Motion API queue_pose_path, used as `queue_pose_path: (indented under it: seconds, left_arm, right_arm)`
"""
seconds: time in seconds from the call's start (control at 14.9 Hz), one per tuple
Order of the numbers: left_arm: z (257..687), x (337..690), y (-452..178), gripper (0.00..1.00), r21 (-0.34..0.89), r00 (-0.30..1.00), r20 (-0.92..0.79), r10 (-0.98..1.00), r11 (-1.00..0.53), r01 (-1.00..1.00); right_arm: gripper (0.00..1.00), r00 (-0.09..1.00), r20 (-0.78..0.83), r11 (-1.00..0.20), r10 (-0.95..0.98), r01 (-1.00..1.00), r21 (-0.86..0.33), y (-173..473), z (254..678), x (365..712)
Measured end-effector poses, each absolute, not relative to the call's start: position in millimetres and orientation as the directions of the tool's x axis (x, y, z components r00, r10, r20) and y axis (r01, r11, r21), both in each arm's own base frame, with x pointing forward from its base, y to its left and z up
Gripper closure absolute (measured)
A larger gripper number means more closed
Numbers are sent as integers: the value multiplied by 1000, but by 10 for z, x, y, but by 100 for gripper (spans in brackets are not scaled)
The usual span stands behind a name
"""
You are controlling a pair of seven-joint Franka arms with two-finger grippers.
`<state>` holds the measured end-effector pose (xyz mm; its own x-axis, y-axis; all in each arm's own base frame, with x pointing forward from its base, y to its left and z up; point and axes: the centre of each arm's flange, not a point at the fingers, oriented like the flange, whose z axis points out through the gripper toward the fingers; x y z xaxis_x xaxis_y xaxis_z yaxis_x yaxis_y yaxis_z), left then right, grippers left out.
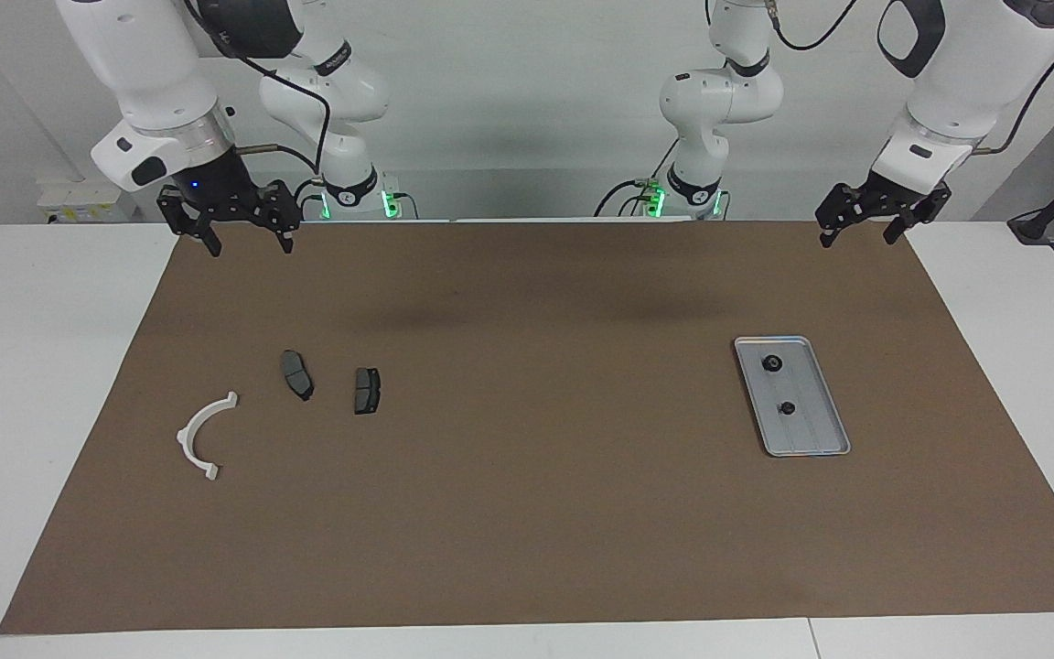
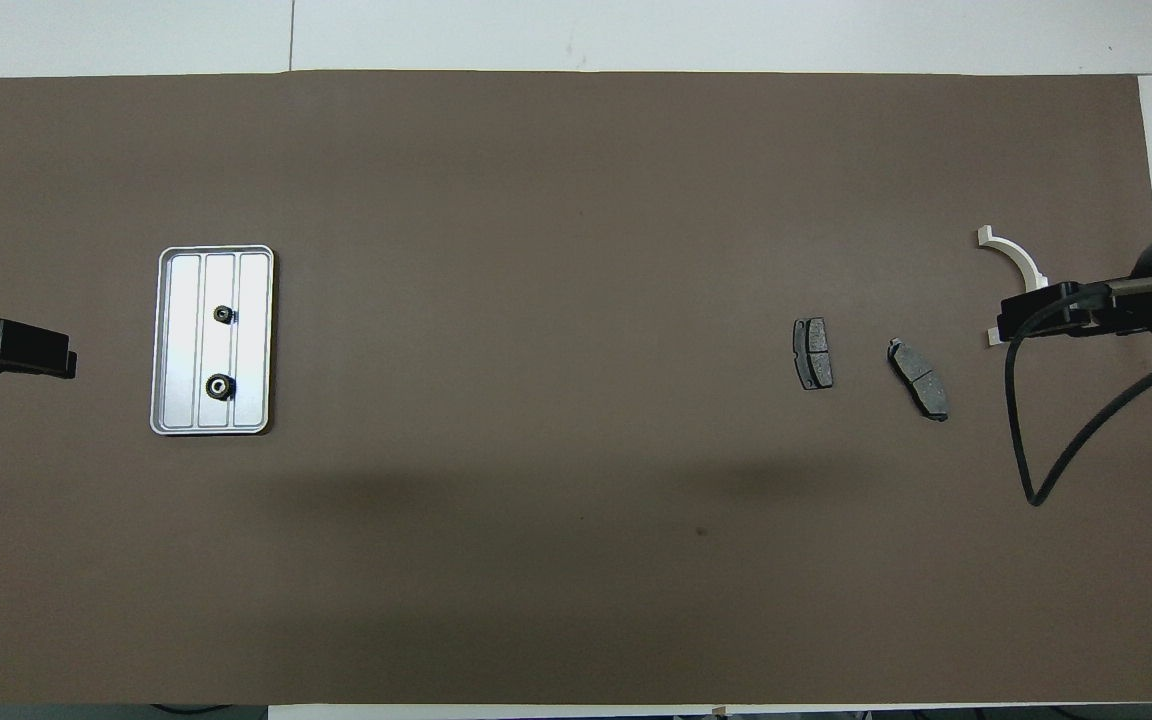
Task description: Pick bearing gear from pile to tray
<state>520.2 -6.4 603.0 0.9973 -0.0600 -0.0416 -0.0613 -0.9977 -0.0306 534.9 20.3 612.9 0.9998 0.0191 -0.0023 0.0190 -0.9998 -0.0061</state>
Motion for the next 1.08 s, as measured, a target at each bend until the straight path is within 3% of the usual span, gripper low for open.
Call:
queue_pose_path:
  seconds: [1.08]
  left_arm:
    - [6051,5203,-136,0,4,996,-35,-77,-997,-77]
  right_arm:
    - [0,1000,-2,-1000,19,19,-6,204,6129,5349]
